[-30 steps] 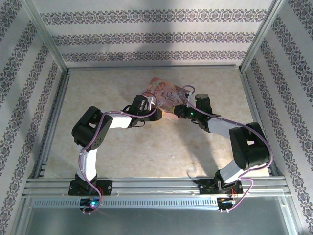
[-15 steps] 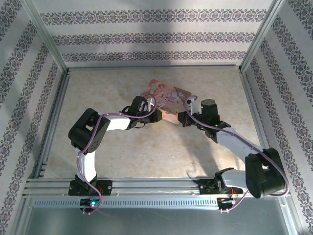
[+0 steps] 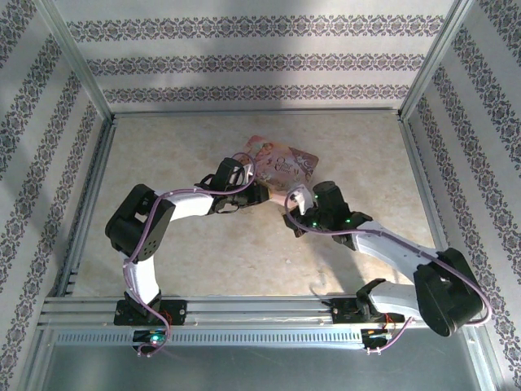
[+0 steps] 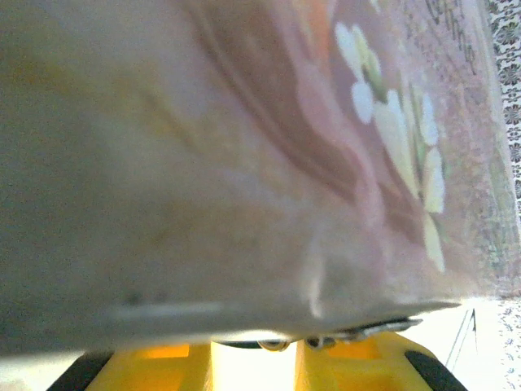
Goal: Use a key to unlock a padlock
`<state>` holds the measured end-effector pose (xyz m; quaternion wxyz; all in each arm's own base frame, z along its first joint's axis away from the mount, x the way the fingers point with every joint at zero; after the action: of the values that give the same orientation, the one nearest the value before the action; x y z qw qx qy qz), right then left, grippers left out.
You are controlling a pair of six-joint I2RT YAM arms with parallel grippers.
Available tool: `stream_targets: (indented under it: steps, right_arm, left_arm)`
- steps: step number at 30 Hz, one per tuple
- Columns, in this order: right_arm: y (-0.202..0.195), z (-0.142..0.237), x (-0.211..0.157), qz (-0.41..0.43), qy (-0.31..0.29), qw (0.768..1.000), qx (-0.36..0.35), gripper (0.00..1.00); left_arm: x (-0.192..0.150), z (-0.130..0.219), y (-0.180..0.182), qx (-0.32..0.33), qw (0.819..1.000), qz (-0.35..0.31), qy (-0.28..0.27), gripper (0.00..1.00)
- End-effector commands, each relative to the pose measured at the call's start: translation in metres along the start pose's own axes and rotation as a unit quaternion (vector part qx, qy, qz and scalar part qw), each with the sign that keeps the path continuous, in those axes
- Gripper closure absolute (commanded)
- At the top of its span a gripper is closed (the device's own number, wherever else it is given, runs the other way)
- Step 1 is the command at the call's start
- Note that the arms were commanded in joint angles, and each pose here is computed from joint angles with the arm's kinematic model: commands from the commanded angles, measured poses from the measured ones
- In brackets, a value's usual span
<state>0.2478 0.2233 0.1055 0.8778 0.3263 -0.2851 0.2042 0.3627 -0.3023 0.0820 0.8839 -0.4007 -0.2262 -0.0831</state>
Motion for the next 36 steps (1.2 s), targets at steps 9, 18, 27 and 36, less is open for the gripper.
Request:
stream_targets:
  steps: [9, 18, 27, 36]
  right_arm:
    - [-0.005, -0.037, -0.008, 0.036, 0.023, 0.999, -0.021, 1.0]
    - [-0.018, -0.045, 0.001, 0.051, 0.006, 0.998, -0.046, 1.0]
    - [-0.02, -0.044, 0.015, 0.056, -0.02, 0.997, -0.042, 1.0]
    - [-0.023, -0.05, 0.023, 0.055, -0.027, 0.997, -0.042, 1.0]
  left_arm:
    - [0.002, 0.02, -0.039, -0.04, 0.999, -0.011, 0.013, 0.78]
    - [0.001, 0.021, -0.04, -0.04, 0.999, -0.009, 0.017, 0.78]
    - [0.0, 0.022, -0.039, -0.037, 0.999, -0.009, 0.018, 0.78]
    - [0.0, 0.023, -0.037, -0.035, 0.999, -0.008, 0.016, 0.79]
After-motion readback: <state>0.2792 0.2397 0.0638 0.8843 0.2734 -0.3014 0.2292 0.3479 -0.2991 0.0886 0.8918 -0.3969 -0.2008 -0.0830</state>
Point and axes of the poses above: each hand's point on the last joint's axis, 136 mm out from that joint toward the fingers, its own z axis back along the fingers, its own y axis along the line the jaws close on, x = y × z, the point moved 1 cm from there along z, back along the fingers, and after that the axes turned 11 degrees about -z, right-handed, at the moved point
